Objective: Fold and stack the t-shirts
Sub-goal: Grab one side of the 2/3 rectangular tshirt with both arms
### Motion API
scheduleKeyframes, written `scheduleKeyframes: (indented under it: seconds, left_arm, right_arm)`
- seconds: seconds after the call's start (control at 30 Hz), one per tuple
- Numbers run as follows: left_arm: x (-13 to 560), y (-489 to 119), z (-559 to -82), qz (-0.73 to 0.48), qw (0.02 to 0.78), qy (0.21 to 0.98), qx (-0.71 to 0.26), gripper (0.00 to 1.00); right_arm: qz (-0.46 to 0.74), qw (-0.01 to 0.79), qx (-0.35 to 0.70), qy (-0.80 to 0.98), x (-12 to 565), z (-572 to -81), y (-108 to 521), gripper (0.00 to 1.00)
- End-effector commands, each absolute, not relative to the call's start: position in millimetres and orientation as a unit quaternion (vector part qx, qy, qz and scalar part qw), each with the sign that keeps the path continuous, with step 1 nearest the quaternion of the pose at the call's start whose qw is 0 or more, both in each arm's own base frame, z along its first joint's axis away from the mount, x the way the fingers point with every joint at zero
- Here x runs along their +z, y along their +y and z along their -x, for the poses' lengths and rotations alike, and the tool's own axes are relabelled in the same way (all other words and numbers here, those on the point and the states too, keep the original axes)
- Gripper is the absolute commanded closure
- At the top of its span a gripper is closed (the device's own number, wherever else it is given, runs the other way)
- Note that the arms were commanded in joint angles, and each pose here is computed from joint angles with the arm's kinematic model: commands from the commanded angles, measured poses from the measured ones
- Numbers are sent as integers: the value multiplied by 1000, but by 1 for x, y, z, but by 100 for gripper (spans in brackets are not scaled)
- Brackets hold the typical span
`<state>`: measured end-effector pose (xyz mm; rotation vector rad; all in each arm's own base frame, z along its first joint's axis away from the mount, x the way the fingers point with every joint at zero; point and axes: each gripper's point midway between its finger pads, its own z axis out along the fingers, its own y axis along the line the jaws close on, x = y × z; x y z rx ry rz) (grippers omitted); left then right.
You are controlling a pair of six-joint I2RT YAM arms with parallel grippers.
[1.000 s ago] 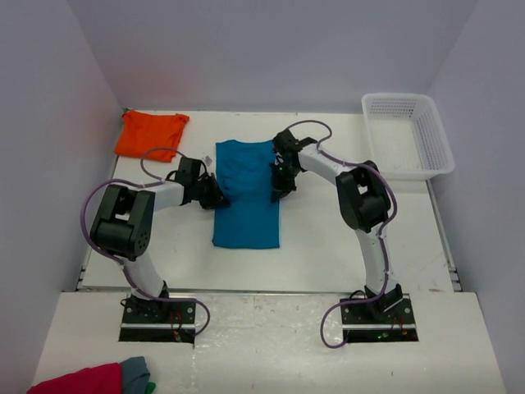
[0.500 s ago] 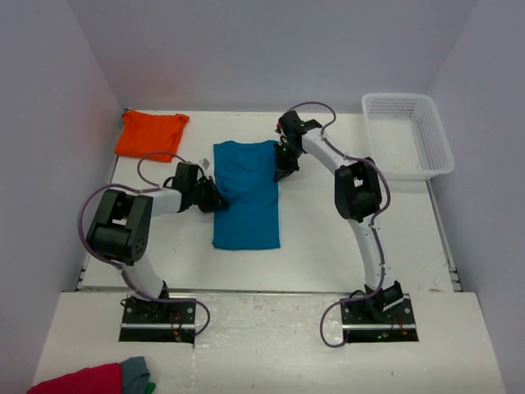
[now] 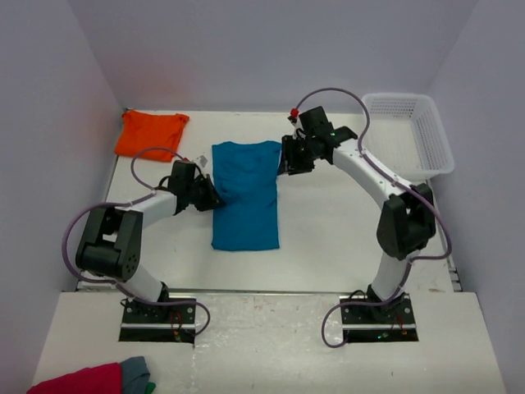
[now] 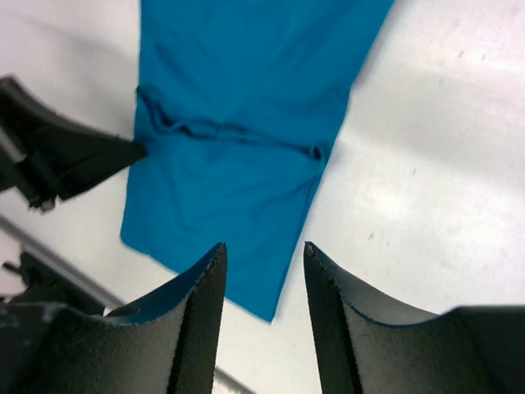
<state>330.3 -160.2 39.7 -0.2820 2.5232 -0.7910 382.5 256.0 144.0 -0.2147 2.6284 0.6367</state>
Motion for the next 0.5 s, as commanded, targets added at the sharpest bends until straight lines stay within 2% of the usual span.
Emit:
scheduleKeyframes:
  seconds: [0.0,0.07,0.1,0.23,0.27,0.33,0.47]
  left_arm:
    - [61,-164,-330,74,265,918,-287,100]
    - [65,-167,-326,68,267,920,-279,99]
    - [71,-166,-325,67,278,921,-266,97]
    - [71,-147,-306,95,284,932,-205,84]
    - [73,-141,-298,101,290,931,-200,63]
    - [75,-128,-287,122,300,929,-180,50]
    - [82,-120,-273,136,319,920,-181,49]
  right_arm:
    - [75,199,265,940,151,-345,253,56]
    - [67,171,271,945,128,-320,246,54]
    - [73,182,294,936,136,-313,249,53]
    - [64,141,330,931,103,-268,244,52]
    - [64,138,336,929,101,-263,245,52]
    - [69,131,348,926,91,-249,246,51]
    - [74,131,329,932,75,-240,240,50]
